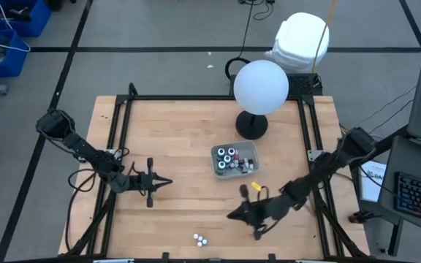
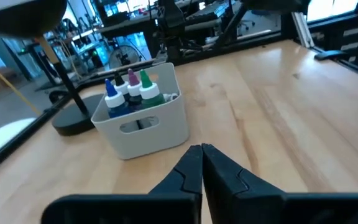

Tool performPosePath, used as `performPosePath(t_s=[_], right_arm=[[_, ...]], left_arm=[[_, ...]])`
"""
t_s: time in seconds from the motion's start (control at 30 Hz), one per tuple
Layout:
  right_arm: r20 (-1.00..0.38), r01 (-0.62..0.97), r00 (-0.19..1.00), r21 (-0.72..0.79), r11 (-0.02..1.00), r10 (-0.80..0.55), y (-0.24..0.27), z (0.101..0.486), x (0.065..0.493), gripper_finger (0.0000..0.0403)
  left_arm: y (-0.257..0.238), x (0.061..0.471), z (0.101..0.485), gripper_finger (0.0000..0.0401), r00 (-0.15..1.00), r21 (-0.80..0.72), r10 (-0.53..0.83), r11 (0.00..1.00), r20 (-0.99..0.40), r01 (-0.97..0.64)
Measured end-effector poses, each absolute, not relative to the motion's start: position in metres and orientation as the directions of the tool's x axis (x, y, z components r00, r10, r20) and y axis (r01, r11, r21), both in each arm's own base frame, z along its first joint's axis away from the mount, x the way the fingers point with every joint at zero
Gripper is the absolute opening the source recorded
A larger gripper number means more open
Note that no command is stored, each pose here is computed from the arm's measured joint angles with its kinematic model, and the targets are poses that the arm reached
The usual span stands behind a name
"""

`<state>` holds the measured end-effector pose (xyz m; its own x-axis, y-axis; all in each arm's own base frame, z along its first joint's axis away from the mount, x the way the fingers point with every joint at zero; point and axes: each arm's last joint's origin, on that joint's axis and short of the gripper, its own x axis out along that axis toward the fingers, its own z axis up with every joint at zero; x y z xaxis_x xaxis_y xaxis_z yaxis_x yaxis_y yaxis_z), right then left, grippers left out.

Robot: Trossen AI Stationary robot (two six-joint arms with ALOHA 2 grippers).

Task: Pick & Place food coloring
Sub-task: Put the red food coloring bottle into the gray bin

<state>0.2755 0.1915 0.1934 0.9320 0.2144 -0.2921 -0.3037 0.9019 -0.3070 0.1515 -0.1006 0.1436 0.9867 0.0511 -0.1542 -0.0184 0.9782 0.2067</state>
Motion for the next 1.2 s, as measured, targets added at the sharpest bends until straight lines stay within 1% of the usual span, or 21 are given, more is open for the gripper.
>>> performPosePath(t_s=[0.2, 0.4, 0.53, 0.63, 0.77, 0.93, 1.07, 1.2], right_arm=[[-0.327, -0.298, 0.922, -0.248, 0.922, 0.210, 0.218, 0.186, 0.309, 0.0001], [-0.329, -0.284, 0.917, -0.139, 0.949, 0.226, 0.248, 0.182, 0.332, 0.0000], [-0.362, -0.204, 0.922, -0.149, 0.968, 0.138, 0.268, 0.170, 0.344, 0.0000], [-0.340, -0.128, 0.938, -0.153, 0.980, 0.069, 0.280, 0.169, 0.352, 0.0006], [-0.331, -0.121, 0.941, -0.147, 0.982, 0.066, 0.290, 0.165, 0.360, 0.0044], [-0.350, -0.113, 0.934, -0.122, 0.986, 0.063, 0.292, 0.155, 0.361, 0.0116], [-0.374, -0.101, 0.925, -0.094, 0.990, 0.059, 0.293, 0.144, 0.362, 0.0158], [-0.394, -0.085, 0.918, -0.069, 0.994, 0.051, 0.293, 0.134, 0.362, 0.0178]], left_arm=[[-0.101, 0.151, 0.143, 0.0043, 0.986, 0.201, 0.051, 0.979, -0.157, -0.018], [-0.101, 0.151, 0.143, 0.0040, 0.986, 0.248, 0.051, 0.969, -0.157, -0.010], [-0.101, 0.151, 0.143, 0.0032, 0.986, 0.239, 0.048, 0.971, -0.157, -0.009], [-0.101, 0.151, 0.143, 0.0026, 0.987, 0.235, 0.028, 0.972, -0.161, 0.011], [-0.102, 0.151, 0.143, 0.0014, 0.986, 0.229, -0.008, 0.972, -0.165, 0.046], [-0.102, 0.151, 0.143, 0.0004, 0.986, 0.232, -0.011, 0.971, -0.166, 0.050], [-0.102, 0.151, 0.143, 0.0018, 0.987, 0.259, -0.009, 0.965, -0.163, 0.051], [-0.102, 0.151, 0.143, 0.0037, 0.987, 0.260, -0.004, 0.964, -0.162, 0.046]])
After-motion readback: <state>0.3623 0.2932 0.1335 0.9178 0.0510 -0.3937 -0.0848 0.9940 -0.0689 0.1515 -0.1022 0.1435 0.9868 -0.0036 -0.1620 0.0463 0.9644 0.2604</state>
